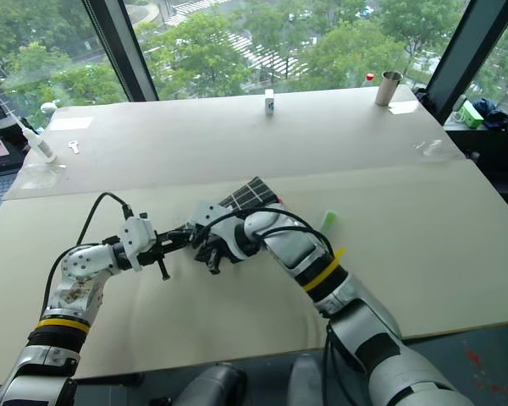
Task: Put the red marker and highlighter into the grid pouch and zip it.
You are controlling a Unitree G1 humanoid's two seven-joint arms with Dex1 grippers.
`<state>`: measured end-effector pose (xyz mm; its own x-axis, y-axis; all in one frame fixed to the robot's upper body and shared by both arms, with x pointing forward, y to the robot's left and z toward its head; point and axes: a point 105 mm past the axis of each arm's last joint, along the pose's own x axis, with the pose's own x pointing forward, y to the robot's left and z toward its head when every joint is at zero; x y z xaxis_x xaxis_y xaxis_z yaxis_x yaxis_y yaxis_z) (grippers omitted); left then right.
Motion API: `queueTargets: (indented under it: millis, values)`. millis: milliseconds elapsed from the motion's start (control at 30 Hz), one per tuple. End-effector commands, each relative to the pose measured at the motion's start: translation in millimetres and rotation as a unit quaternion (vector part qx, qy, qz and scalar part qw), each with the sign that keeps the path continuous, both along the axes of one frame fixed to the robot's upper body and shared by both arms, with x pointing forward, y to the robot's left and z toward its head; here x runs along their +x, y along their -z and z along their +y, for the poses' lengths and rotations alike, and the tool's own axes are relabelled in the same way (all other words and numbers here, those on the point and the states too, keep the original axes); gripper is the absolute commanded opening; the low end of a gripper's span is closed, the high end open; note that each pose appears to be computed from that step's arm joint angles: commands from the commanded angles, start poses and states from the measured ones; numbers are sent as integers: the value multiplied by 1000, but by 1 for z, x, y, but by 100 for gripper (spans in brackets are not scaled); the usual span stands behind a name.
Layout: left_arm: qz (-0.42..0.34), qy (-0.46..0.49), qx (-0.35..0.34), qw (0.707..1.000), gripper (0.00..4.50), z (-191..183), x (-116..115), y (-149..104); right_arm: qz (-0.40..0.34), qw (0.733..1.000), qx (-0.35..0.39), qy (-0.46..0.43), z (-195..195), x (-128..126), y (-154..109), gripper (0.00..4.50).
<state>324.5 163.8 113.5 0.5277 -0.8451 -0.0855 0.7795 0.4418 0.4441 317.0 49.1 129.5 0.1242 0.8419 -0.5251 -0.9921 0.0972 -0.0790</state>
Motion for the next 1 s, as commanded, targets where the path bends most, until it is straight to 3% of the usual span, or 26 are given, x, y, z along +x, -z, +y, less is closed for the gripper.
queueTargets:
  millis: [33, 133, 267, 467, 600, 733, 833, 1000]
  values:
    - [-28, 9, -1, 1000, 0, -3, -3, -11, -31, 999, 26, -7, 3, 4, -19, 151]
    - [-28, 3, -3, 1000, 0, -1, -3, -12, -20, 999, 43, 12, -9, 9, -30, 251]
    - [-28, 0, -2, 1000, 0, 1, -4, -13, -8, 998, 58, 17, -29, 8, -40, 251]
    - [-29, -10, -3, 1000, 0, 6, -6, -15, -12, 998, 66, 16, -100, -24, -49, 251]
    - [-29, -14, -4, 999, 0, 7, -8, -14, -53, 991, 36, 116, -157, -20, -51, 251]
    - [-27, -18, -5, 999, 0, 9, -10, -13, -94, 954, 59, 280, -203, 12, -80, 251]
    - [-28, -24, -6, 999, 0, 10, -8, -13, -91, 916, 17, 391, -235, 24, -69, 251]
    - [-29, -30, -9, 999, 0, 13, -6, -14, -74, 861, -35, 503, -252, 30, -45, 251]
